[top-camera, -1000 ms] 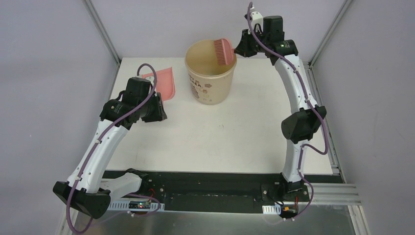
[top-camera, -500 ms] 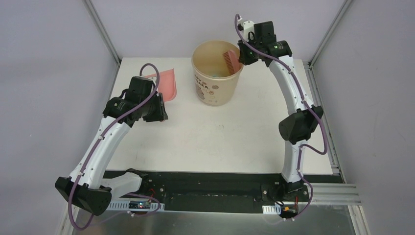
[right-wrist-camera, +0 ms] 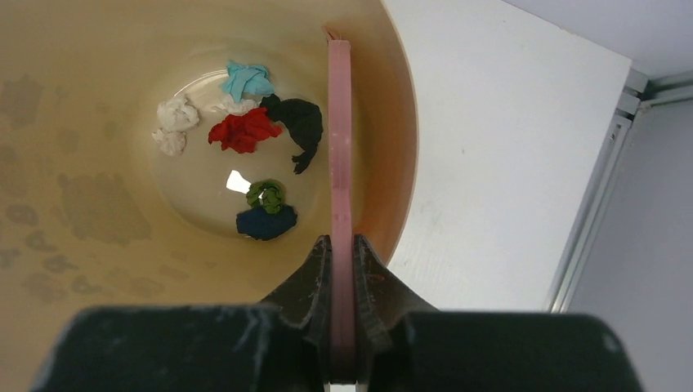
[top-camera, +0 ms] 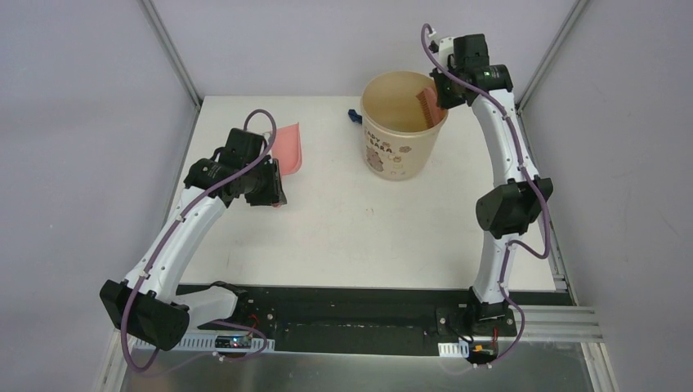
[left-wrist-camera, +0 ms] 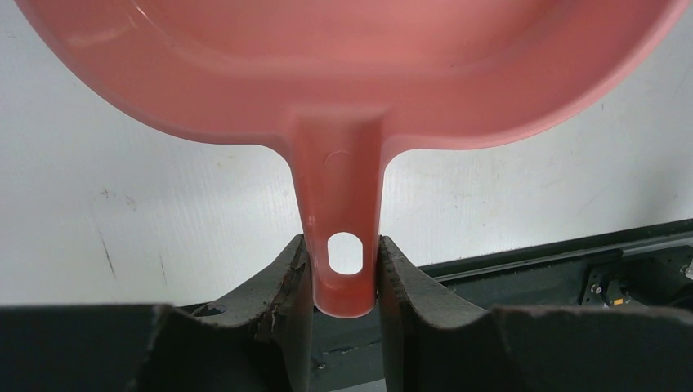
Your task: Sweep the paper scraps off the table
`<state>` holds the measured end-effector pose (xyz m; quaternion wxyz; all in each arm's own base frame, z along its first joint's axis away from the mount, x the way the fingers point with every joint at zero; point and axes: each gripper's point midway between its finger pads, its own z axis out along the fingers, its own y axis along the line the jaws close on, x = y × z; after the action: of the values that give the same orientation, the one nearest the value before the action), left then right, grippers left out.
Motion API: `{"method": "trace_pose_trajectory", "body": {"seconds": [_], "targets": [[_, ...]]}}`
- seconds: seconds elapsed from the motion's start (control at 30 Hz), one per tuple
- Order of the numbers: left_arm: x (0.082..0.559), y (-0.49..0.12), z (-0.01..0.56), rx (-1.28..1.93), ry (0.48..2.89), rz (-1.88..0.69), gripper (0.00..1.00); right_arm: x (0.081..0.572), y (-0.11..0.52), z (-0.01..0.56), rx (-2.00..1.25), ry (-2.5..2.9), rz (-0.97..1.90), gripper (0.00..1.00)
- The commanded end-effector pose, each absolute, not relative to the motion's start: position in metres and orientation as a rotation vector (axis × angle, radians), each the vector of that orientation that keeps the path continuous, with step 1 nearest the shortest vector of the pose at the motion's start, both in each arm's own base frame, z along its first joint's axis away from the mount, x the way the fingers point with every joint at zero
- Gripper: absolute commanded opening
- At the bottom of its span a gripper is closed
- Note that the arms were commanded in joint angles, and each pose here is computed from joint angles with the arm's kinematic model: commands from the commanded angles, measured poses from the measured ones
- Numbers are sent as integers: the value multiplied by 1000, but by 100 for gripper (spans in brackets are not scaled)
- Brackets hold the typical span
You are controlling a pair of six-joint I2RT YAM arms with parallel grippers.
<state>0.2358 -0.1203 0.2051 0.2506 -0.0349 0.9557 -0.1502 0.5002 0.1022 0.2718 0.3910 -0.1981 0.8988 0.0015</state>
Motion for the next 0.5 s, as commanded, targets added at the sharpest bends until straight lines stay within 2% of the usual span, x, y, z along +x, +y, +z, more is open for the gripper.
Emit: {"method": "trace_pose_trajectory", "body": {"seconds": [0.0, 0.23, 0.47], "targets": [[243, -125, 213, -76, 2556, -446, 0, 488, 54, 322, -405, 2208, -113, 0], [238, -126, 202, -65, 2620, -441, 0, 483, 15, 336, -323, 2199, -167, 0], [230, -126, 195, -42, 2681, -434, 0, 458, 17, 379, -323, 2108, -119, 0]]}}
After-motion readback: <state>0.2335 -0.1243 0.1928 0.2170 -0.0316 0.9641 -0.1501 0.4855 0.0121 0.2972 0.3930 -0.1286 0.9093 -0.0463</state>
